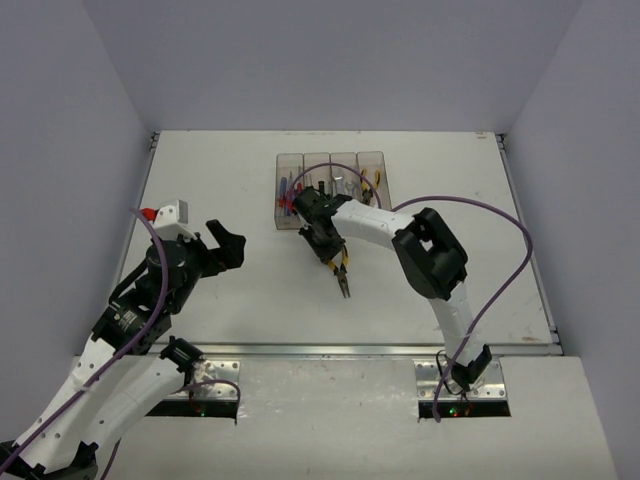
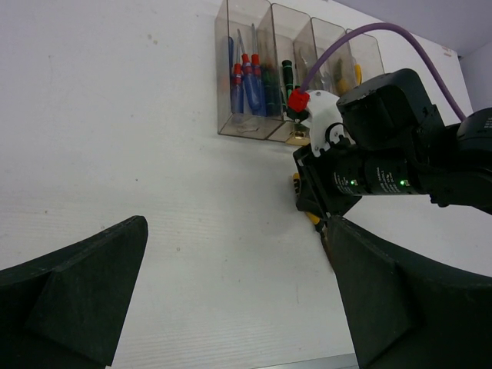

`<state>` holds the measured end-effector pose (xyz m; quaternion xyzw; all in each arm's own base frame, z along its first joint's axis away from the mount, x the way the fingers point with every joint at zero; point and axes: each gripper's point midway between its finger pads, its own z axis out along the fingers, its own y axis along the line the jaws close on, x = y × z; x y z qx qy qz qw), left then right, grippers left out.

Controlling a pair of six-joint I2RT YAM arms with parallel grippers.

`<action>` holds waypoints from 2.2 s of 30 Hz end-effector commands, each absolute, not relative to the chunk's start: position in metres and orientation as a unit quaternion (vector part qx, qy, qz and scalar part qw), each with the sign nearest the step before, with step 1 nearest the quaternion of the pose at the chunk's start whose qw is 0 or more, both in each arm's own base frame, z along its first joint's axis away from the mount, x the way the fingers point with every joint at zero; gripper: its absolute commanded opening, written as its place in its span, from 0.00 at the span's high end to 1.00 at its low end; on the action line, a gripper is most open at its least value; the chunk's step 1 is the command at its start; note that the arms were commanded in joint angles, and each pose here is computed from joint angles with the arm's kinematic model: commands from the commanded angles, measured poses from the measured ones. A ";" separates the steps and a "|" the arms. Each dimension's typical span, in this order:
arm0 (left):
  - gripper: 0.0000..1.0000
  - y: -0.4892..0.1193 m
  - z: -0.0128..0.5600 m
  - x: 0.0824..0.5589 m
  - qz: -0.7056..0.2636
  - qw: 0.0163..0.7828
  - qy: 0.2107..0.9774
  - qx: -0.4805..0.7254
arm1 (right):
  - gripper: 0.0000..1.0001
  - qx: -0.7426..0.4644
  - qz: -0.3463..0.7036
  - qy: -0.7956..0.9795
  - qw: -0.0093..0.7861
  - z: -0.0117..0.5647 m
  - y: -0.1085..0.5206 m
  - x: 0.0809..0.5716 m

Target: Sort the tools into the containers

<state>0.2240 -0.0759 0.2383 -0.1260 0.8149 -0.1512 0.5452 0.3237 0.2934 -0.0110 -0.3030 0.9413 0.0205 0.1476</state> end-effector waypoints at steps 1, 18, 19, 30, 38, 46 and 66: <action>0.00 -0.078 0.249 0.229 -0.161 0.561 0.803 -0.122 | 0.83 -0.291 0.028 0.948 0.123 -0.023 0.292 0.308; 0.00 -0.078 0.251 0.228 -0.163 0.563 0.801 -0.123 | 1.00 -0.280 0.196 0.918 0.201 0.063 0.310 0.300; 0.00 -0.078 0.251 0.228 -0.164 0.564 0.800 -0.123 | 1.00 -0.281 0.205 0.916 0.202 0.067 0.309 0.300; 0.00 -0.079 0.250 0.229 -0.164 0.562 0.801 -0.121 | 1.00 -0.234 0.290 0.884 0.282 0.151 0.267 0.350; 0.00 -0.079 0.249 0.230 -0.162 0.560 0.804 -0.121 | 1.00 -0.226 0.356 0.837 0.348 0.217 0.228 0.432; 0.00 -0.080 0.245 0.231 -0.157 0.555 0.808 -0.120 | 1.00 -0.223 0.401 0.814 0.356 0.205 0.198 0.513; 0.00 -0.082 0.243 0.233 -0.156 0.551 0.812 -0.114 | 0.54 -0.200 0.412 0.821 0.340 0.145 0.173 0.550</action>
